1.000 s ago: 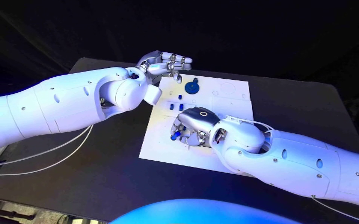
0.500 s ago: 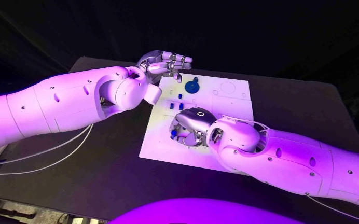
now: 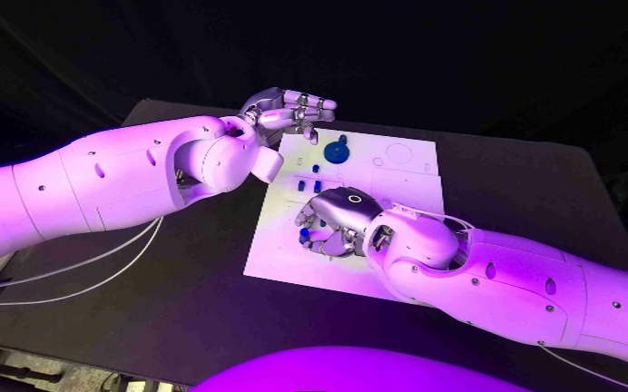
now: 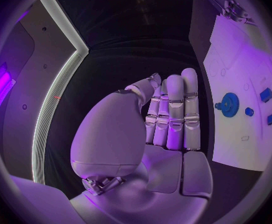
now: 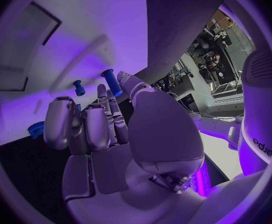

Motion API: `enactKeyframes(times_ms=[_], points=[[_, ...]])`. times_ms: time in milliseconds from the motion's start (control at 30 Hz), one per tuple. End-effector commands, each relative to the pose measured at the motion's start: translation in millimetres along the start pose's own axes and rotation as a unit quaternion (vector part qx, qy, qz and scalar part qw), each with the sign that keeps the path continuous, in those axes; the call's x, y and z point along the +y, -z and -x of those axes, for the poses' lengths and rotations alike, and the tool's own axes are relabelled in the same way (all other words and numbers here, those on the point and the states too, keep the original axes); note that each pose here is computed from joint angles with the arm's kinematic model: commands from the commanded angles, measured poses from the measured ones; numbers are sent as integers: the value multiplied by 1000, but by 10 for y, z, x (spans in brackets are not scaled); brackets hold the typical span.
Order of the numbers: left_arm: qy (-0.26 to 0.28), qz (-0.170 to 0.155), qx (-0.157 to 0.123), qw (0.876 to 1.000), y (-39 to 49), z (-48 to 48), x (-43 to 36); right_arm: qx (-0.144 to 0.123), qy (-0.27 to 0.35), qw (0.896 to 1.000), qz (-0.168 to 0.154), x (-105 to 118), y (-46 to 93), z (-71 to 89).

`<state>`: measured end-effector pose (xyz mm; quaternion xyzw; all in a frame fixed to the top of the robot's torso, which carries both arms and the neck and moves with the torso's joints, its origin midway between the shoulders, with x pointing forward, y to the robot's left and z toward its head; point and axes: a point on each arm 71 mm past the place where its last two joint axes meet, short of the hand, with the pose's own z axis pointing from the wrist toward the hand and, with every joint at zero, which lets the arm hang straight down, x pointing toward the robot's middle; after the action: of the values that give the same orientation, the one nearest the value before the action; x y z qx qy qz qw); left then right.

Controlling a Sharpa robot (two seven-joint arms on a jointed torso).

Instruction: Assemble the parts on the task board

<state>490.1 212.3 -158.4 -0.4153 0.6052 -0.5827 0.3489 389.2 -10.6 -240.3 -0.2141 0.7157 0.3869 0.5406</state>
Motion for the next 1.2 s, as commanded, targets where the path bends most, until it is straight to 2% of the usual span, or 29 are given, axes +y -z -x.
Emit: enactKeyframes(times_ms=[33,167,333,467,567,700,833,1000,1200], points=[[4,-1,8,1000,-2,-17,-5,-50,-2,999,-6,-12,49,72],[4,-1,8,1000,-2,-11,-2,-70,-13,997,-4,-35,154,134],[4,0,6,1000,2,0,3,-86,-44,995,-21,-184,410,334],[3,1,4,1000,14,18,9,-84,-92,989,-78,-493,726,545],[2,1,2,1000,23,31,14,-79,-108,982,-132,-736,1020,656],[2,2,0,1000,37,51,18,-71,-106,974,-190,-941,1347,700],[2,3,0,1000,48,61,27,-62,-89,966,-233,-1030,1601,624],[3,4,0,1000,53,61,36,-55,-74,959,-267,-1056,1692,481],[4,5,2,1000,56,60,43,-50,-77,953,-288,-1050,1664,321]])
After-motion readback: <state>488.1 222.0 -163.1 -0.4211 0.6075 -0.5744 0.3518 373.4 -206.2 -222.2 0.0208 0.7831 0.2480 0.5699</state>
